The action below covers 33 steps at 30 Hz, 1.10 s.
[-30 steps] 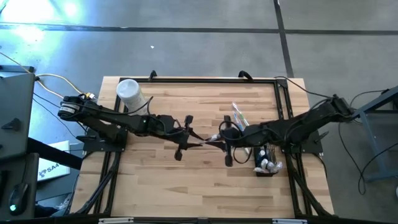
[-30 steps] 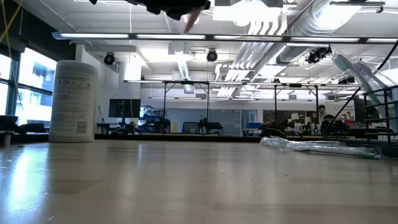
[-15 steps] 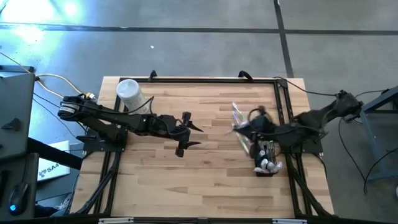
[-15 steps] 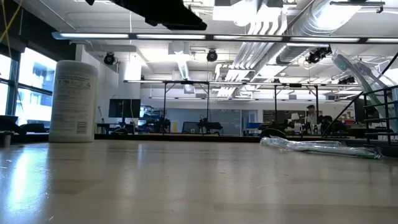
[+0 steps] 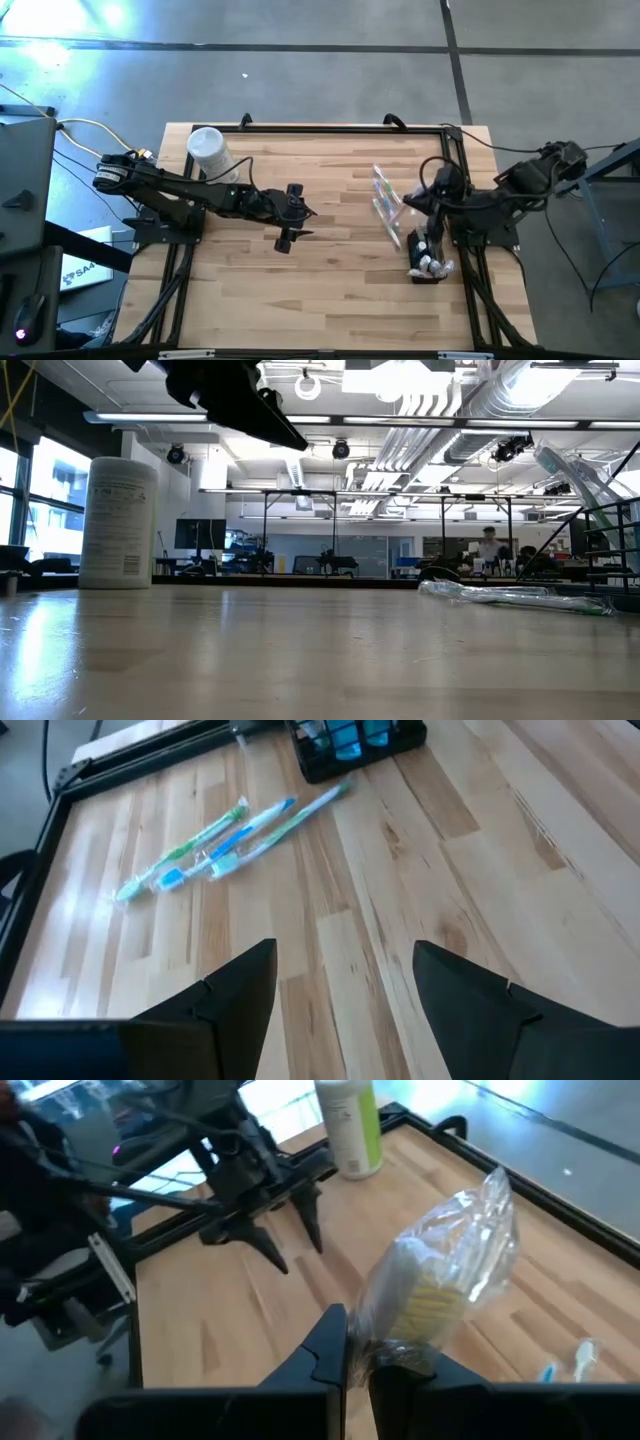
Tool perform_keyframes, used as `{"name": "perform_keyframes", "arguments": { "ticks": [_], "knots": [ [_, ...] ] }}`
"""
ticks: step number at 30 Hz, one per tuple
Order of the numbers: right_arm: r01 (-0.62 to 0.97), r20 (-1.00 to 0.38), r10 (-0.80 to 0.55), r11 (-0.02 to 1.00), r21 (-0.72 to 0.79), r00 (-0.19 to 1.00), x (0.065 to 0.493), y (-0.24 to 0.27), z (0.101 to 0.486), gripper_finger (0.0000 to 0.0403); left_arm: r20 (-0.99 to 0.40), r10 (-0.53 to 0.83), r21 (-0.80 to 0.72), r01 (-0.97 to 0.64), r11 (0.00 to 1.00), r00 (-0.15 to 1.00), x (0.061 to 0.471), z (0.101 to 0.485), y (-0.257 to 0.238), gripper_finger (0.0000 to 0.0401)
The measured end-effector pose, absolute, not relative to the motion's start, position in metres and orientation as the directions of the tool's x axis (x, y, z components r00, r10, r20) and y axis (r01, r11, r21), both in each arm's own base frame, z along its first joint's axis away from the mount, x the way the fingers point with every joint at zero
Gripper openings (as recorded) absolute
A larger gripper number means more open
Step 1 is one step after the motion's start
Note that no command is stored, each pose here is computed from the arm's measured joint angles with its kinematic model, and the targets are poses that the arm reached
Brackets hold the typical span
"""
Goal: Pick & Place toothbrushing station
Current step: Put the orange toothbrush into the black mesh organizer
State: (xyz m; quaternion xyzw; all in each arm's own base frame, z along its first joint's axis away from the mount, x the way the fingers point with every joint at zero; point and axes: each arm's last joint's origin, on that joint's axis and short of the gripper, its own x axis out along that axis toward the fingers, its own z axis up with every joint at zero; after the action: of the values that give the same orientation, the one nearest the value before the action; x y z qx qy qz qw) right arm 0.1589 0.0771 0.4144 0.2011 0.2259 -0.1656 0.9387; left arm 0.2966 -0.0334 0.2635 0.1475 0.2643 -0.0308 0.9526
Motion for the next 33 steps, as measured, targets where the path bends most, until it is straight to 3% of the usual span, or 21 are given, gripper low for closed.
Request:
{"name": "perform_keyframes", "arguments": {
  "ticks": [8,15,26,33],
  "knots": [
    [0.453,-0.516,-0.268,0.849,0.273,0.814,0.15,0.071,0.423,0.001,-0.511,0.019,0.264,0.136,0.955,0.859,0.297,0.264,-0.033,0.0232],
    [0.639,-0.669,-0.365,0.738,0.216,0.647,0.126,0.056,0.413,0.001,-0.522,0.02,0.258,0.136,0.956,0.853,0.296,0.263,-0.033,0.0232],
    [0.653,-0.822,-0.198,0.714,0.251,0.533,0.125,0.064,0.404,0.001,-0.536,0.021,0.258,0.14,0.956,0.844,0.295,0.261,-0.033,0.0232],
    [0.628,-0.846,-0.193,0.752,0.199,0.498,0.136,0.071,0.399,0.001,-0.533,0.02,0.257,0.139,0.956,0.846,0.295,0.261,-0.033,0.0232]
  ]
}}
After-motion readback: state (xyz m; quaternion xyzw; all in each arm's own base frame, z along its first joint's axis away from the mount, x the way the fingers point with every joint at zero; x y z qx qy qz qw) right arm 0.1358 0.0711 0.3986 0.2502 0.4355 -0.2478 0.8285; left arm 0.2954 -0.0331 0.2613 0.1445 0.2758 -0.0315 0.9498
